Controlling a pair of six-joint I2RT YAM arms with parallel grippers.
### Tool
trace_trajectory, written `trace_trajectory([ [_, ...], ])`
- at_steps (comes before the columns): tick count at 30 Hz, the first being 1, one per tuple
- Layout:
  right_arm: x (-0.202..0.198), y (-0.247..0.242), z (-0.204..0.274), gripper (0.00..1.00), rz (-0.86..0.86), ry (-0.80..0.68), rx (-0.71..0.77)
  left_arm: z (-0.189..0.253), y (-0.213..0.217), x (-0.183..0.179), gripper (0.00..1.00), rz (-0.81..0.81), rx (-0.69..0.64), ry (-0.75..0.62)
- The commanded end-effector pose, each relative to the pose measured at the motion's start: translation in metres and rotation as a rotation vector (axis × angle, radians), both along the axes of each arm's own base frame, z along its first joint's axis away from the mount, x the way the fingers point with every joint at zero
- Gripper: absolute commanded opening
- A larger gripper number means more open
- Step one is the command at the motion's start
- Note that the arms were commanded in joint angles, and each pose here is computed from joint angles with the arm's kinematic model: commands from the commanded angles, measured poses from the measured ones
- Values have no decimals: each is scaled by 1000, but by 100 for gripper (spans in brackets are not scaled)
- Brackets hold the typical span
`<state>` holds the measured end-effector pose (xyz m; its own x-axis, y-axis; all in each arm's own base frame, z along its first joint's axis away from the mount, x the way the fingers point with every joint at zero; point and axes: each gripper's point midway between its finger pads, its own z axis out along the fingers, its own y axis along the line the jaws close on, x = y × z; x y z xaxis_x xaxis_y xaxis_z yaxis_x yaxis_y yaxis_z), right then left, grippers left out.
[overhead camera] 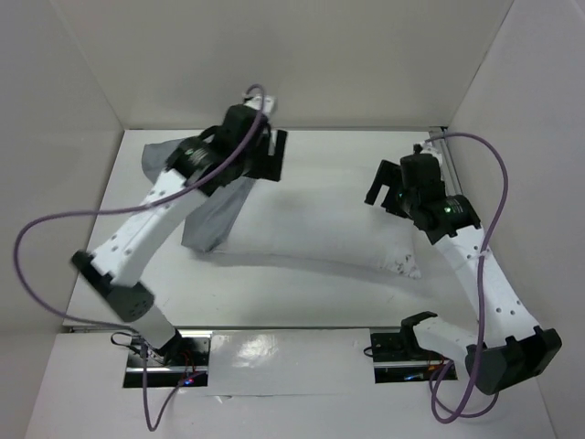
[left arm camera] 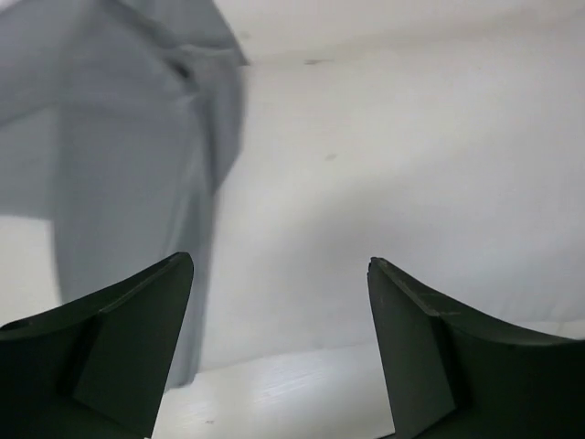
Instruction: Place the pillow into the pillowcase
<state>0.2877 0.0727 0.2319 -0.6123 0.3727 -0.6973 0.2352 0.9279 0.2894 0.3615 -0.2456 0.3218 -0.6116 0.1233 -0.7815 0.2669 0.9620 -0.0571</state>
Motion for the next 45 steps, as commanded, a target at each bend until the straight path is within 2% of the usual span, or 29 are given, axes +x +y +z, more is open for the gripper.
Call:
trace_trajectory([
  [1,13,-6,58,100,28,-144,-67,55,76,-26,88,219,21,-217],
  [2,12,-9,71,100,24,-169,-75,22,90,-32,88,260,87,-175],
  [6,17,-4,76,100,57,-165,-92,-39,127,-73,85,442,31,-93],
  [7,16,-2,76,100,76,-164,-91,-53,133,-81,77,467,19,-71],
  [9,15,0,72,100,86,-154,-87,-98,147,-106,68,505,32,-8],
  [11,16,2,67,100,94,-147,-83,-134,153,-121,49,560,28,47],
  [14,14,6,57,100,115,-120,-74,-156,147,-131,41,603,-6,87],
  [17,13,7,57,100,122,-128,-66,-185,156,-138,43,680,44,102],
  [20,12,9,53,100,129,-118,-63,-203,166,-140,52,747,114,110],
  [23,9,8,54,100,129,-118,-63,-213,165,-134,56,748,168,112],
  [29,9,8,54,100,129,-118,-63,-229,165,-129,59,732,160,132],
  [35,9,8,54,100,124,-118,-56,-230,165,-108,50,712,75,114],
  [40,9,8,54,100,124,-118,-56,-231,160,-101,44,674,64,120],
  [42,9,8,54,100,124,-118,-56,-231,157,-99,39,660,59,119],
  [45,8,9,51,100,131,-108,-53,-225,155,-94,37,657,34,106],
])
